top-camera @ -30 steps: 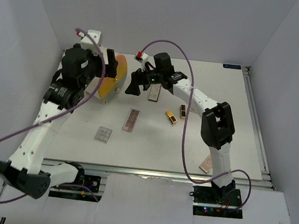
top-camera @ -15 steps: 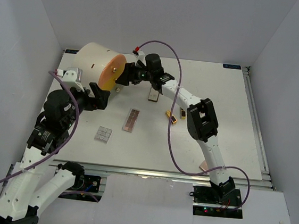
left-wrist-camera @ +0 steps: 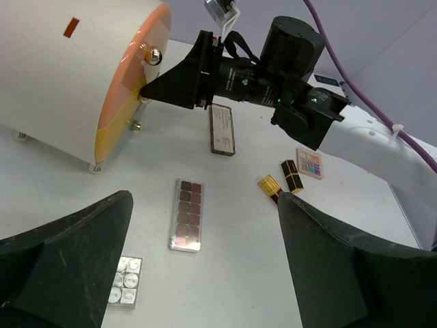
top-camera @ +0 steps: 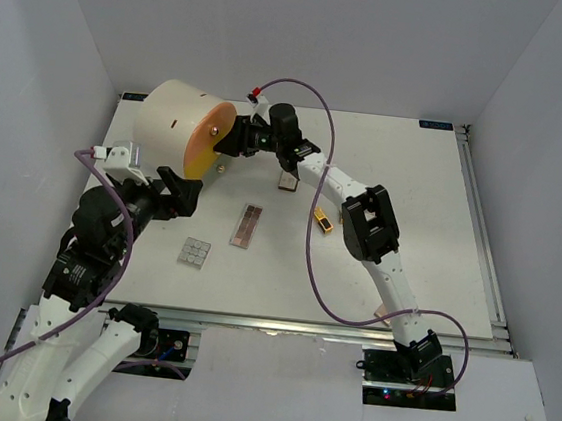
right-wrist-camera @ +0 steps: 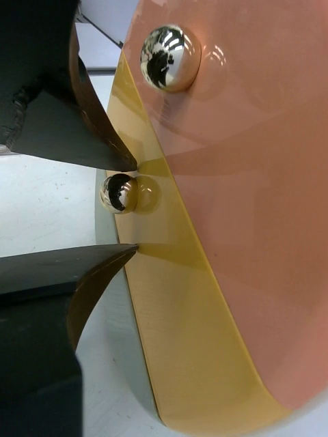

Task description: Organize the makeup

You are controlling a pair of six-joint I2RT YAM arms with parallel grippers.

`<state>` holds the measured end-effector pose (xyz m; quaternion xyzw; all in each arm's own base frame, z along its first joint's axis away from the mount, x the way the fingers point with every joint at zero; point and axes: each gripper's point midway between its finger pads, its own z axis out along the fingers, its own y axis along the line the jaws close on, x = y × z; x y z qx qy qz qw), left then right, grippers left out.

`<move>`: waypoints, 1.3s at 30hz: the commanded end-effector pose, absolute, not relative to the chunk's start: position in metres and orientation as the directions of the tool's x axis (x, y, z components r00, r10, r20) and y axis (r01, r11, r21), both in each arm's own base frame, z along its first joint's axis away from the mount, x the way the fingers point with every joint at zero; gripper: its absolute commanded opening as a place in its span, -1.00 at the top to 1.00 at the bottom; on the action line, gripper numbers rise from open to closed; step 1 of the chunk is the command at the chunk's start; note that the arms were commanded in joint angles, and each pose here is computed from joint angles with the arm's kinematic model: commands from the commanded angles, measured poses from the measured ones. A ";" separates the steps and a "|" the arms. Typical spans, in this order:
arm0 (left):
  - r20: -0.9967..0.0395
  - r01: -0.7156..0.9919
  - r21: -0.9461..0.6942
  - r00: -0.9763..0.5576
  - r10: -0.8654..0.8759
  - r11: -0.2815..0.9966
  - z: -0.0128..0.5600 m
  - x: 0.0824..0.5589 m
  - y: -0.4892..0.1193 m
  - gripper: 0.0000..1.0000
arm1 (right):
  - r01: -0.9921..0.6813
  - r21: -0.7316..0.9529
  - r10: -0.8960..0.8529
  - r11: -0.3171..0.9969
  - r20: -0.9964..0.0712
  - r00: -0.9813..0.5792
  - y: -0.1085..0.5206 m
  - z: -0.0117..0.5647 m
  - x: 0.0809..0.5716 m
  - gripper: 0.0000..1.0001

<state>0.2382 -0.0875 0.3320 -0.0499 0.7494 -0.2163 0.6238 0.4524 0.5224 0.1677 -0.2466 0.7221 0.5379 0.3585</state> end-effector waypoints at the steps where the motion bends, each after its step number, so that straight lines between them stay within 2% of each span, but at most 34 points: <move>1: -0.899 0.193 -0.408 -0.259 -0.354 0.893 0.319 0.234 -0.090 -0.96 | -0.771 0.589 0.061 0.241 -0.802 -0.594 0.536 0.192 0.445 -0.02; 16: -0.881 0.191 -0.429 -0.303 -0.362 0.883 0.302 0.233 -0.095 -0.96 | -0.757 0.609 0.030 0.235 -0.783 -0.621 0.522 0.191 0.435 0.50; 35: -0.885 0.164 -0.369 -0.362 -0.292 0.915 0.282 0.266 -0.102 -0.96 | -0.732 0.627 -0.057 0.267 -0.748 -0.661 0.416 0.181 0.375 0.55; 37: -0.885 0.173 -0.366 -0.370 -0.284 0.915 0.279 0.269 -0.105 -0.96 | -0.736 0.623 -0.066 0.265 -0.750 -0.659 0.412 0.178 0.372 0.52; 39: -0.883 0.187 -0.367 -0.378 -0.278 0.911 0.278 0.270 -0.108 -0.96 | -0.745 0.623 -0.076 0.238 -0.753 -0.654 0.413 0.182 0.368 0.32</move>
